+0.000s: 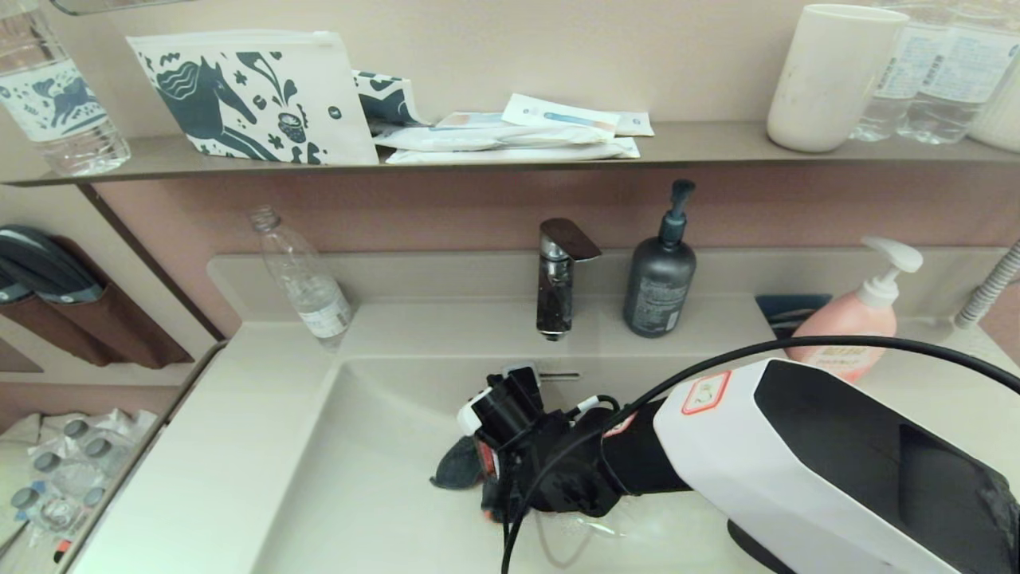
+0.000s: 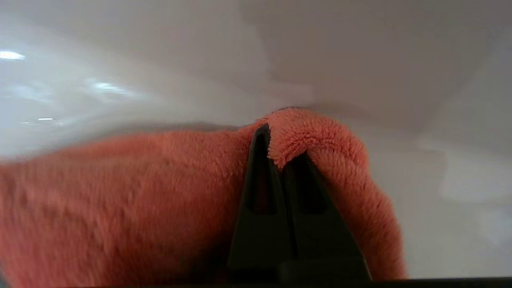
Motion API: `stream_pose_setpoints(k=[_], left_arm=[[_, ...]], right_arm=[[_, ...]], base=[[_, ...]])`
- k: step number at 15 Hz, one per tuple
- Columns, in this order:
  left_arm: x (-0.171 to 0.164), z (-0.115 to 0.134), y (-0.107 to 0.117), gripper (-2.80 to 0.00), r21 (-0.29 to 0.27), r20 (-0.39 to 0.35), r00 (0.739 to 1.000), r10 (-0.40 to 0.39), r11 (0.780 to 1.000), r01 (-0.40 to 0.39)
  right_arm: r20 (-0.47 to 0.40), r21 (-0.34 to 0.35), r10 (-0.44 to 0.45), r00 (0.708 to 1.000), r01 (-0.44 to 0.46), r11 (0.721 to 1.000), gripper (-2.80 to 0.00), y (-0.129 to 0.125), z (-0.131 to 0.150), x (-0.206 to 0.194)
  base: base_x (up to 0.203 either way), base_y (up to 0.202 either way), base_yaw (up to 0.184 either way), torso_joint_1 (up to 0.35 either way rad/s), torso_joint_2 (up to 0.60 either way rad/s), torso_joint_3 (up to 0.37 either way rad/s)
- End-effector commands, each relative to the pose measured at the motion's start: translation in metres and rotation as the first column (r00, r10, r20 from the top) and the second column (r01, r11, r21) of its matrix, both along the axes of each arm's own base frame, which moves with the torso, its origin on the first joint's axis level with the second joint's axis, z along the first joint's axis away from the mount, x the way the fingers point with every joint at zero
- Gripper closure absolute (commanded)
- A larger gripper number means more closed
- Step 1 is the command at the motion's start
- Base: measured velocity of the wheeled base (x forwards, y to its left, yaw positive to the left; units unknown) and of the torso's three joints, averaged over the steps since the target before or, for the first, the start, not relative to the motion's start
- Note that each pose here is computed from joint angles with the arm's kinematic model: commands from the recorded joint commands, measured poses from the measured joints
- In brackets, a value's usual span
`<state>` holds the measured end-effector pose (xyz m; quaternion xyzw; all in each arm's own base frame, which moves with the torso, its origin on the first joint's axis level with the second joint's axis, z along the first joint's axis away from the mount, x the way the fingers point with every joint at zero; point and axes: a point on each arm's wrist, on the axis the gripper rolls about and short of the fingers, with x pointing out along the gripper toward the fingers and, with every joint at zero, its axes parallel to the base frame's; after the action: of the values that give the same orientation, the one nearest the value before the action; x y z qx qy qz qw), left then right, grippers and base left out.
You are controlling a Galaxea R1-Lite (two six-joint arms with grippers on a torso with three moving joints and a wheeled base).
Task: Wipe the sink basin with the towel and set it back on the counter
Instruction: Wipe the sink
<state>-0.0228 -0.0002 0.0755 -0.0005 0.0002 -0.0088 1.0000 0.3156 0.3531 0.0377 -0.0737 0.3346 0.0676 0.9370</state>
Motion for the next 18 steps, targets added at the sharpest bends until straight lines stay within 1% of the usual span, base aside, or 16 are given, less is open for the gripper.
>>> stream_pose_setpoints(k=[1,6,9,10,12,14,16,18], left_arm=[[0.0,0.0,0.0,0.0,-0.001,-0.001,1.0,-0.001,1.0,0.001],[0.0,0.0,0.0,0.0,-0.001,-0.001,1.0,0.0,1.0,0.0],[0.0,0.0,0.0,0.0,-0.001,-0.001,1.0,-0.001,1.0,0.001],[0.0,0.0,0.0,0.0,-0.001,-0.001,1.0,0.001,1.0,-0.001],[0.0,0.0,0.0,0.0,-0.001,-0.001,1.0,-0.001,1.0,0.001],[0.0,0.0,0.0,0.0,-0.001,0.0,1.0,0.0,1.0,0.0],[0.0,0.0,0.0,0.0,-0.001,0.0,1.0,0.0,1.0,0.0],[0.0,0.0,0.0,0.0,-0.001,-0.001,1.0,0.0,1.0,0.0]], right_arm=[[0.004,-0.025,-0.03,1.0,0.03,0.999,0.0,-0.011,0.004,-0.002],[-0.007,-0.043,-0.083,0.996,0.083,0.996,0.0,-0.045,0.021,-0.001],[-0.033,-0.122,-0.134,0.99,0.129,0.984,0.0,-0.067,0.007,-0.007],[-0.042,-0.138,-0.147,0.988,0.14,0.98,0.0,-0.074,0.004,-0.011],[-0.05,-0.151,-0.159,0.986,0.15,0.977,0.0,-0.085,0.003,-0.019],[-0.054,-0.159,-0.17,0.984,0.16,0.974,0.0,-0.098,0.009,-0.027],[-0.074,-0.186,-0.183,0.98,0.166,0.968,0.0,-0.113,0.011,-0.036],[-0.121,-0.247,-0.189,0.974,0.155,0.956,0.0,-0.126,0.005,-0.05]], base=[[0.0,0.0,0.0,0.0,0.0,0.0],[0.0,0.0,0.0,0.0,0.0,0.0],[0.0,0.0,0.0,0.0,0.0,0.0],[0.0,0.0,0.0,0.0,0.0,0.0],[0.0,0.0,0.0,0.0,0.0,0.0],[0.0,0.0,0.0,0.0,0.0,0.0],[0.0,0.0,0.0,0.0,0.0,0.0],[0.0,0.0,0.0,0.0,0.0,0.0]])
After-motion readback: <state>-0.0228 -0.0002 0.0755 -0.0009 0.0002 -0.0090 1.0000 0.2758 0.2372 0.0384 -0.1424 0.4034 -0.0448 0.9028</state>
